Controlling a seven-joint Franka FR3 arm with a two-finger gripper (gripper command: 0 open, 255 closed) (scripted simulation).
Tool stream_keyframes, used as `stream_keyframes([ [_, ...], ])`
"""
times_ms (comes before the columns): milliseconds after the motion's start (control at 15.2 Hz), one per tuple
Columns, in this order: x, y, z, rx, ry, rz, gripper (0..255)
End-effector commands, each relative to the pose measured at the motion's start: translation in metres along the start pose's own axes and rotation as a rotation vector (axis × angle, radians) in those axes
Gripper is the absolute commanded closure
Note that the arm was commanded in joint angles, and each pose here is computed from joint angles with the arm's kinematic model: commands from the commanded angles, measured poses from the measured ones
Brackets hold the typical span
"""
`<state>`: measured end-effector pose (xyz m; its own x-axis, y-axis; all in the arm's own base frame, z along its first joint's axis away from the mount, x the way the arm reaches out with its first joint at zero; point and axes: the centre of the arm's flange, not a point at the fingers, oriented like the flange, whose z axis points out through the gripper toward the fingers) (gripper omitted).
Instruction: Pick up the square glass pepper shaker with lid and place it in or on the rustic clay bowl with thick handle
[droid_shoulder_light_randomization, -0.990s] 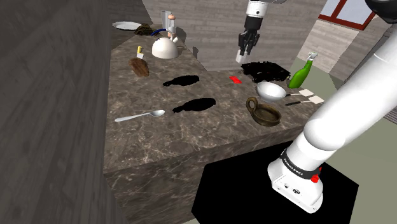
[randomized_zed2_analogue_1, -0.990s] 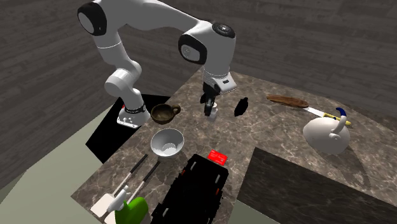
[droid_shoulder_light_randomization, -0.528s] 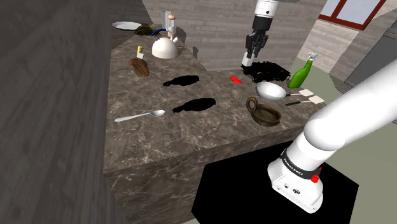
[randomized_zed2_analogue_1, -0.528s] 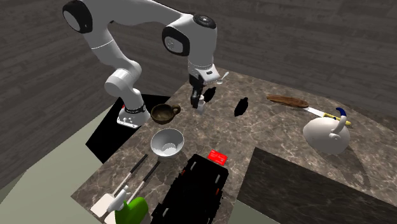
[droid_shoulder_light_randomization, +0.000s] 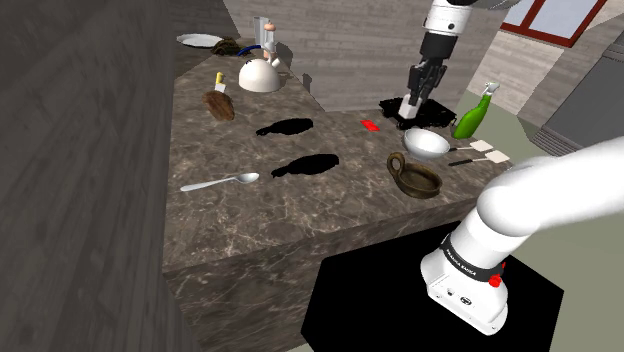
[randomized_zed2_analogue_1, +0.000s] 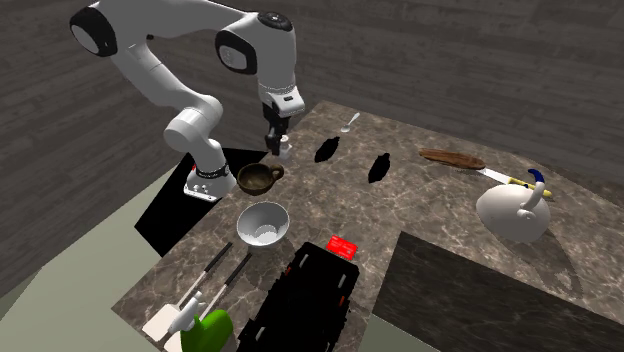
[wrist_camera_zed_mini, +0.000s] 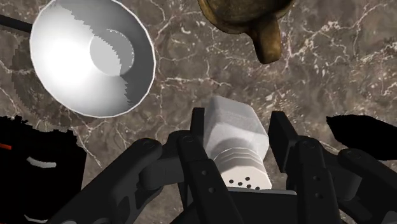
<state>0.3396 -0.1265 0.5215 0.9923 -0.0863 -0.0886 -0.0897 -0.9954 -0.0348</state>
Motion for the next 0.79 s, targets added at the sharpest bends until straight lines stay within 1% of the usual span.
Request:
stream_keyframes([
  [0,-0.026,-0.008,0.001,0.000,0.000,0.000,255],
  [396,-0.101,-0.034,0.004,0.000,0.000,0.000,255],
  [462,-0.119,-0.039,0.005,0.000,0.000,0.000,255],
  [726,-0.117,-0.039,0.026,0.000,0.000,0.000,255],
])
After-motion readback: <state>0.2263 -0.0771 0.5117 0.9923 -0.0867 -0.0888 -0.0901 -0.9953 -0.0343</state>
